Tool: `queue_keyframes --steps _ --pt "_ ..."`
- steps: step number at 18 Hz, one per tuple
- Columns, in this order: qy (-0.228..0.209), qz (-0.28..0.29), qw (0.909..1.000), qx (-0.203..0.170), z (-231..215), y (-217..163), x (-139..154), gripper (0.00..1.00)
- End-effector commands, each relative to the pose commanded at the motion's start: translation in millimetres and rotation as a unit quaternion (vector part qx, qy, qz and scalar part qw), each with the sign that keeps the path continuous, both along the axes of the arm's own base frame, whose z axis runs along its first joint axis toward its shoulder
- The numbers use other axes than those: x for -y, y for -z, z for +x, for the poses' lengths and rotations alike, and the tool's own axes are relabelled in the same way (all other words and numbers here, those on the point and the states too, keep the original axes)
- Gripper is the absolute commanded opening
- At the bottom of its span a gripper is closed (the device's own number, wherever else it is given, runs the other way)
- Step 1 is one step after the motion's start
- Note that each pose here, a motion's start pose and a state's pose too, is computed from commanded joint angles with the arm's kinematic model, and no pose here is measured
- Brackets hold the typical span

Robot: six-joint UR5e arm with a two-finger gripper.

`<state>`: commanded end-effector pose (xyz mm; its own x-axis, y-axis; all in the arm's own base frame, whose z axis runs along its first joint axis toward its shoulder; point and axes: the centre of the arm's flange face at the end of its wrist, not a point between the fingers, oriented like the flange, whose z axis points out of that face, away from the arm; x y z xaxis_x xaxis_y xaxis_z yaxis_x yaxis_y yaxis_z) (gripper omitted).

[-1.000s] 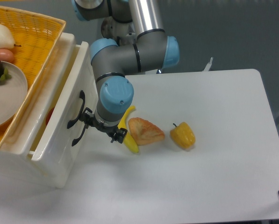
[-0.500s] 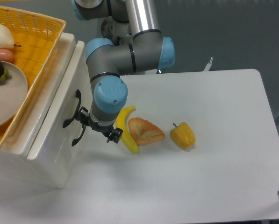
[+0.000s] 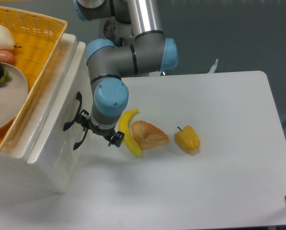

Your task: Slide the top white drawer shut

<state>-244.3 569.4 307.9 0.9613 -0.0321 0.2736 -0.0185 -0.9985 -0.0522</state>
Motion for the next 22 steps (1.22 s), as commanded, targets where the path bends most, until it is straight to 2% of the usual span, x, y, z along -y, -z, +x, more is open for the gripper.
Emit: queue_keyframes --steps 5,11,18,22 --pt "0.01 0.006 0.9994 -0.032 -25 -14 3 1.0" --pt "0.013 0.01 0.9985 -0.052 -72 -24 31 1.0" --pt "0.073 0.015 0.9945 -0.074 -113 -29 60 1.0" --pt "0.085 0.002 0.9918 -0.095 -122 -37 70 1.0"
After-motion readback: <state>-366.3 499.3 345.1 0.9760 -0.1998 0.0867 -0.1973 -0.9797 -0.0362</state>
